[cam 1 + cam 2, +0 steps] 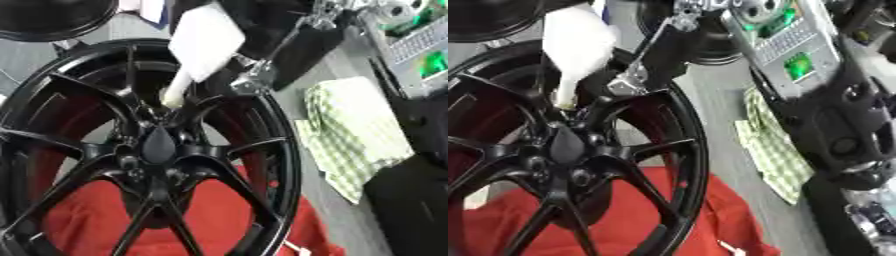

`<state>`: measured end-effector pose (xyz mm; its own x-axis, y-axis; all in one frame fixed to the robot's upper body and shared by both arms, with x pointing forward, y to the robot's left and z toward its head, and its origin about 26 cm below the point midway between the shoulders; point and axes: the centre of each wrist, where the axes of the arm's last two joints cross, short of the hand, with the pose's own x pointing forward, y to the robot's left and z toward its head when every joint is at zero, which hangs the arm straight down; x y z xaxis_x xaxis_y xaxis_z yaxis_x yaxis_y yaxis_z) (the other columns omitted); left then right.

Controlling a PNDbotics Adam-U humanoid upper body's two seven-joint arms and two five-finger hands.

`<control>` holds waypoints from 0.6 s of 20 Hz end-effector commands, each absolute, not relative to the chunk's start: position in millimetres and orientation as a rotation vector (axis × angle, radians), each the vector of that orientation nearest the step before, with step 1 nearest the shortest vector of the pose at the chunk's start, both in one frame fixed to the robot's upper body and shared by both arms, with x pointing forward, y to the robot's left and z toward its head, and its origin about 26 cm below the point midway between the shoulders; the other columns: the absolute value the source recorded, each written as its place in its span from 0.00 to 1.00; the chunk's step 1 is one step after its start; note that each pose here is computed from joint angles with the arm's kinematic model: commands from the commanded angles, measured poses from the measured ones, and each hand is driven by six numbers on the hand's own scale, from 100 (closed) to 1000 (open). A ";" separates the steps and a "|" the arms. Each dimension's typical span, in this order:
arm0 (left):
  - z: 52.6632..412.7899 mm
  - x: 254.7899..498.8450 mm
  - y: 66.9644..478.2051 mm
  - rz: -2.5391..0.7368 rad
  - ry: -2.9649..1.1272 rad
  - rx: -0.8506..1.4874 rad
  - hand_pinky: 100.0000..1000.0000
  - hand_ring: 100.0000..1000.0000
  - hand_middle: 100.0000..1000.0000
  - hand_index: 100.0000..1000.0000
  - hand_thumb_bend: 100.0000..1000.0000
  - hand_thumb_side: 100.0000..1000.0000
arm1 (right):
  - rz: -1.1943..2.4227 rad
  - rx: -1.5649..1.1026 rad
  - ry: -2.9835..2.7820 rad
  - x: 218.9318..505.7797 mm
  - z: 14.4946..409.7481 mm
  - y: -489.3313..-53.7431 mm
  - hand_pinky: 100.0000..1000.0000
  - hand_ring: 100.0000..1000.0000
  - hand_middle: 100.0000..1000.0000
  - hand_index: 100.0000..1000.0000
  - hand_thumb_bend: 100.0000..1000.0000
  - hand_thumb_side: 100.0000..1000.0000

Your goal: Pull the pin out of the wheel hub.

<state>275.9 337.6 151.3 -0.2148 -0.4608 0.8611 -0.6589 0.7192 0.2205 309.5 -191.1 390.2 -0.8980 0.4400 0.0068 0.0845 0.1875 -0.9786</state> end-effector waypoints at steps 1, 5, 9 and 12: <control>155.5 274.3 339.6 0.236 -1.874 0.882 0.74 0.58 0.50 0.63 0.00 0.79 | 1.620 -0.584 -2.223 307.0 410.7 -220.1 0.72 0.59 0.17 0.39 0.00 0.00; 155.1 273.6 340.6 0.241 -1.870 0.889 0.74 0.58 0.50 0.63 0.00 0.79 | 1.446 -0.654 -2.246 304.5 422.4 -254.5 0.72 0.59 0.16 0.39 0.00 0.00; 154.9 273.0 341.3 0.241 -1.868 0.893 0.74 0.58 0.50 0.63 0.00 0.79 | 1.288 -0.732 -2.226 301.1 429.8 -292.3 0.72 0.59 0.16 0.39 0.00 0.00; 154.6 272.6 341.9 0.242 -1.865 0.897 0.74 0.58 0.50 0.63 0.00 0.79 | 1.166 -0.804 -2.194 296.9 433.5 -324.5 0.72 0.59 0.16 0.39 0.00 0.00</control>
<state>274.2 339.8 149.5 -0.2048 -0.4617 0.8631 -0.6643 0.7132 0.2239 309.1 -308.2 414.5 -0.7137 0.6725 0.1960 0.1858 0.4515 -0.8727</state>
